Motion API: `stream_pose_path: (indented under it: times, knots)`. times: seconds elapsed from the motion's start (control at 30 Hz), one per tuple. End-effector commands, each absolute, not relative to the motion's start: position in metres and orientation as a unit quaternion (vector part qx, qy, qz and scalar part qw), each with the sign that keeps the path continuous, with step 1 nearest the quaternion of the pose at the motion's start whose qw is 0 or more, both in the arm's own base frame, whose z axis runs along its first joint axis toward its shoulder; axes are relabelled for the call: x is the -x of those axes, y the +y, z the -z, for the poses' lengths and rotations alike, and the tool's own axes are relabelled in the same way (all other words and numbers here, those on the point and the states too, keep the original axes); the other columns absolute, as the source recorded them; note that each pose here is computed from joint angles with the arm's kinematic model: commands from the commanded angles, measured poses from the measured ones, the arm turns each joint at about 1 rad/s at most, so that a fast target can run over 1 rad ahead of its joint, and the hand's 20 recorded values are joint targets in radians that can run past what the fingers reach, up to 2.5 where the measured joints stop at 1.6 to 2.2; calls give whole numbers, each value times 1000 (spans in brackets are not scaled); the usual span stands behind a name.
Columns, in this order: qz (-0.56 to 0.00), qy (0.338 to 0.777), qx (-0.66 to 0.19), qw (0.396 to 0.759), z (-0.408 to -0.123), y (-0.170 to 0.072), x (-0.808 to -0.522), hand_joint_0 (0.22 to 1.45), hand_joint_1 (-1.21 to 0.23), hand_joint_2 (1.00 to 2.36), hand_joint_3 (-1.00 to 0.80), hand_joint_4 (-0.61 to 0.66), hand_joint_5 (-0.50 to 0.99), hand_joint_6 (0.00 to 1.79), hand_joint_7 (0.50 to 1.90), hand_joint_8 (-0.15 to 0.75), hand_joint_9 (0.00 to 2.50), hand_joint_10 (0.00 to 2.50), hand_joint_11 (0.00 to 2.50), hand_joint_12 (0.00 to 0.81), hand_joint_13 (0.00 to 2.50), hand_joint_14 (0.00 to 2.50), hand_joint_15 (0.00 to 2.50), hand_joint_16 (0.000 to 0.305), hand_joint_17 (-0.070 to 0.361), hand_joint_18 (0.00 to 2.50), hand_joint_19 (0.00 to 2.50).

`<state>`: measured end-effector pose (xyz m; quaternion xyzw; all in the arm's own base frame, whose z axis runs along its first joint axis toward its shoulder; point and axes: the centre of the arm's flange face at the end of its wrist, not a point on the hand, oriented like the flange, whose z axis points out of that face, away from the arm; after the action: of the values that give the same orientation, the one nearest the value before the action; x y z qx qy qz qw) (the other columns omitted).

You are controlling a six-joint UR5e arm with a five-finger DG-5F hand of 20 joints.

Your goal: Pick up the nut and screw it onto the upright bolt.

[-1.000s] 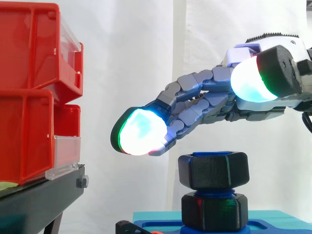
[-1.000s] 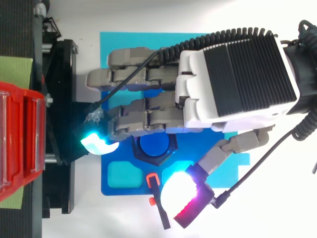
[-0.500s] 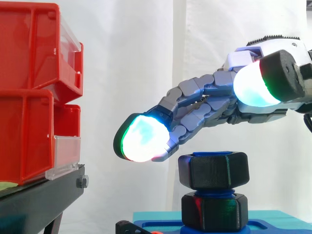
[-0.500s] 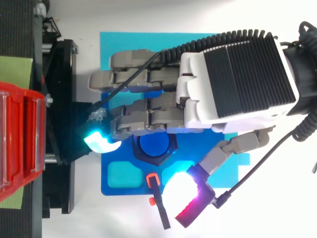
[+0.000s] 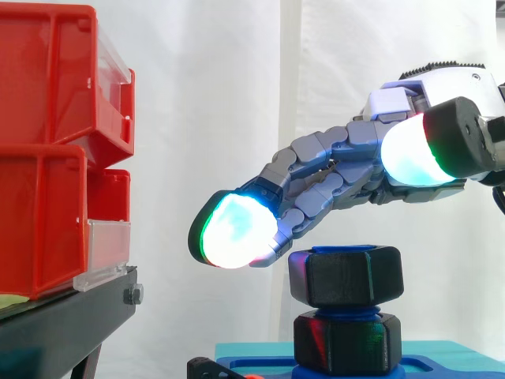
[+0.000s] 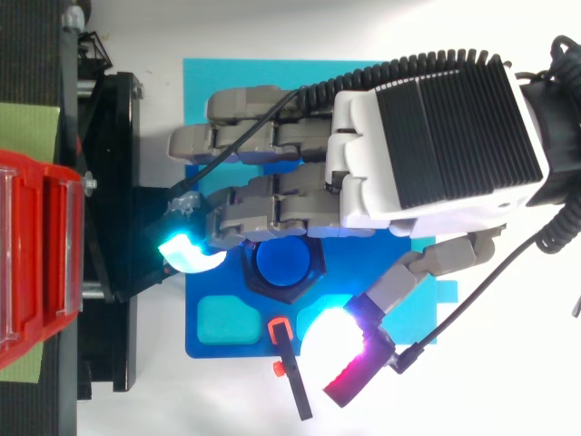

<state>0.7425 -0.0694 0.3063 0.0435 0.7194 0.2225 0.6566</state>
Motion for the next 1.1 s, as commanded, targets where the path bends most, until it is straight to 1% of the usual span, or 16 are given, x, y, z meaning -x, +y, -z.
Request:
stream_pose_path:
  times: [0.0,0.23,0.73,1.07]
  knots:
    - [-223,719,-43,657,-306,-70,-743,468,-325,1000,-500,237,-153,503,796,222,397,0,0,290,116,0,0,34,76,0,0]
    - [-222,719,-44,657,-306,-72,-742,471,-328,1000,-500,238,-152,503,797,222,404,0,0,290,127,0,0,33,75,0,0]
    - [-224,719,-40,656,-306,-66,-743,473,-347,1000,-500,245,-151,503,810,224,414,0,0,287,141,0,0,32,73,0,0]
    - [-223,720,-42,656,-306,-67,-742,473,-349,1000,-500,240,-150,503,807,224,414,0,0,288,146,0,0,32,73,0,0]
